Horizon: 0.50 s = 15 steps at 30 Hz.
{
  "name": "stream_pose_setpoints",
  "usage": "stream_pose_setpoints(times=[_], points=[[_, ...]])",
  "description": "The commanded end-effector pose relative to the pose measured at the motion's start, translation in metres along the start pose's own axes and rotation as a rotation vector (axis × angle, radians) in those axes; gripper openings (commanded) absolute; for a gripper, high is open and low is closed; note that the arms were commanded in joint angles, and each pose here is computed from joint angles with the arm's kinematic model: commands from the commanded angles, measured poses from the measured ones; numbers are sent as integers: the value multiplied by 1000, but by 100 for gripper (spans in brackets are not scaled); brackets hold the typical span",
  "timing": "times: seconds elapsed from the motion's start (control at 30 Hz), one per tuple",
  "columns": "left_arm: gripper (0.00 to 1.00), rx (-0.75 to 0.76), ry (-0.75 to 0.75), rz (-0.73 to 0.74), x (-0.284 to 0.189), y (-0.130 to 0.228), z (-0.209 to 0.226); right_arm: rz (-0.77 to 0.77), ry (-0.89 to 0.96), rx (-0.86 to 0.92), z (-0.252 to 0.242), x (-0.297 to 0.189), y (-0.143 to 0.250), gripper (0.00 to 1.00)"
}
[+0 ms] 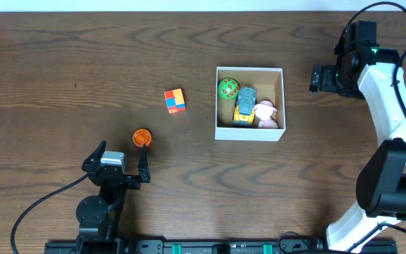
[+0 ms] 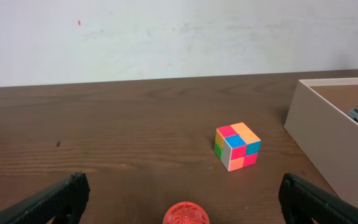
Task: Pack container
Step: 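Withdraw right gripper up and right away from box, then move left gripper forward over the Rubik's cube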
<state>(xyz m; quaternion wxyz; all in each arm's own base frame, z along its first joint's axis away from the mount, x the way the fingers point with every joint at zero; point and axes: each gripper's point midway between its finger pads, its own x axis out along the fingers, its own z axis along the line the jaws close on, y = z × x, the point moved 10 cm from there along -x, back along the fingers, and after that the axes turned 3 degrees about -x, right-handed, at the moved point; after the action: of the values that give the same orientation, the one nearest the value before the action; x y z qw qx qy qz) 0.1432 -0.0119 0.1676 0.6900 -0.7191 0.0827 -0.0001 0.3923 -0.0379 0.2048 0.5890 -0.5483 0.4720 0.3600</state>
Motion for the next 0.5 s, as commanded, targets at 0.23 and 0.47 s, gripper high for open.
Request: stream_pose_setpoints(times=[0.23,0.47], points=[[98,8,6,27,2,11,0,-12,8,-17,1,-4,1,99],[98,-2,98,5,2,8,-6,-11,8,-17,1,-4,1,99]])
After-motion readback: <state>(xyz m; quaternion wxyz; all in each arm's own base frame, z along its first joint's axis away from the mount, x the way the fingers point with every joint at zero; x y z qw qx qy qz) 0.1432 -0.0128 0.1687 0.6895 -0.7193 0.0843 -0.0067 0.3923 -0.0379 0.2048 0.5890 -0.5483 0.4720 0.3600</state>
